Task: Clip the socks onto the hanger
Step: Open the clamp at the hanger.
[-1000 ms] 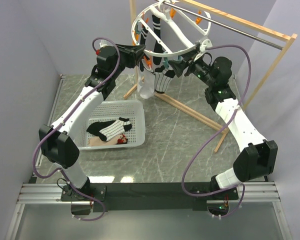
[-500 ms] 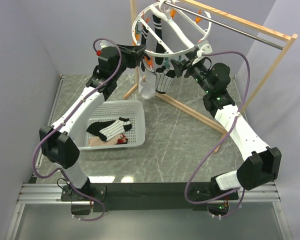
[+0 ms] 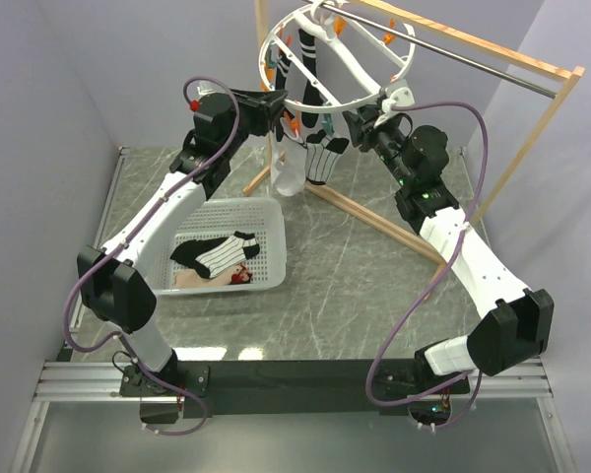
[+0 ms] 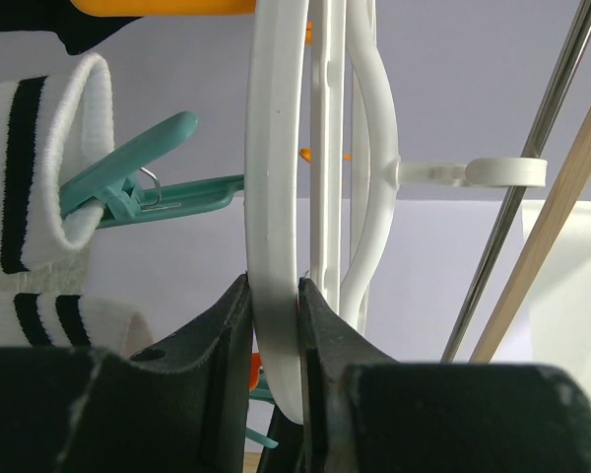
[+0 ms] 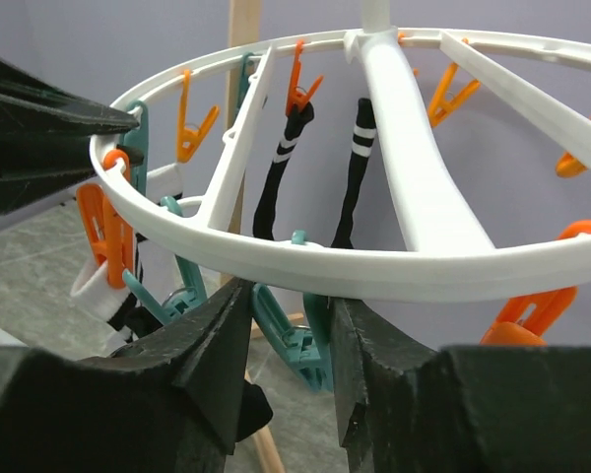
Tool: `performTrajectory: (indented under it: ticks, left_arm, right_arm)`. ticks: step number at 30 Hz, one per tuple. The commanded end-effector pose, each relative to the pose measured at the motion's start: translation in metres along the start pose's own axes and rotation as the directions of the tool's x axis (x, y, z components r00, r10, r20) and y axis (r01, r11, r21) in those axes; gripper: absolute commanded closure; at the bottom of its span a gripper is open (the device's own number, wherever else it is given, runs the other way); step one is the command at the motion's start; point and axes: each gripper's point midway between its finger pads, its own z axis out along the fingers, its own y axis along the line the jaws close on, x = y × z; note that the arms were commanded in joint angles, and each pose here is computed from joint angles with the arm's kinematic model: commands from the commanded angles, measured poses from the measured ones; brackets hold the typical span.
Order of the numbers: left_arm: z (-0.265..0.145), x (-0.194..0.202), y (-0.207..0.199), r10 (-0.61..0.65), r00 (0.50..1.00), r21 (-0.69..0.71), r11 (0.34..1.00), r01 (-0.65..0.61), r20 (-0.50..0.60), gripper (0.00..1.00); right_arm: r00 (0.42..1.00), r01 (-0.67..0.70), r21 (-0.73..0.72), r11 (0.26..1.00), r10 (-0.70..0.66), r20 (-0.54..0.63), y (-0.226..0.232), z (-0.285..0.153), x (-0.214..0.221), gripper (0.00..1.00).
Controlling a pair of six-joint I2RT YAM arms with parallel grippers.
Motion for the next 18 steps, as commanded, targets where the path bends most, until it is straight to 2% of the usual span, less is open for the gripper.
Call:
performTrajectory:
  ticks: [1,7,14,18]
  left_arm:
    - [-0.016,-0.001,-0.037,0.034,0.999,0.101,0.994,-0.035,0.017,0.81]
    - [-0.016,-0.003,-0.037,0.036,0.999,0.1,0.994,-0.037,0.019,0.81]
    - [-0.017,-0.003,-0.04,0.039,0.999,0.111,0.993,-0.04,0.017,0.8]
    - [-0.019,-0.004,-0.043,0.042,0.999,0.12,0.992,-0.043,0.017,0.8]
  right_arm:
    - [0.992,0.011,0.007,1.0,-0.012,0.127,-0.002,0.003,-0.047,0.61]
    - [0.99,-0.047,-0.066,0.997,0.055,0.128,0.008,0.006,-0.047,0.8]
    - [0.974,-0.212,-0.151,0.966,0.221,0.044,0.018,0.011,-0.036,1.0]
    - [0.962,-0.267,-0.165,0.95,0.272,0.005,0.018,0.013,-0.034,1.0]
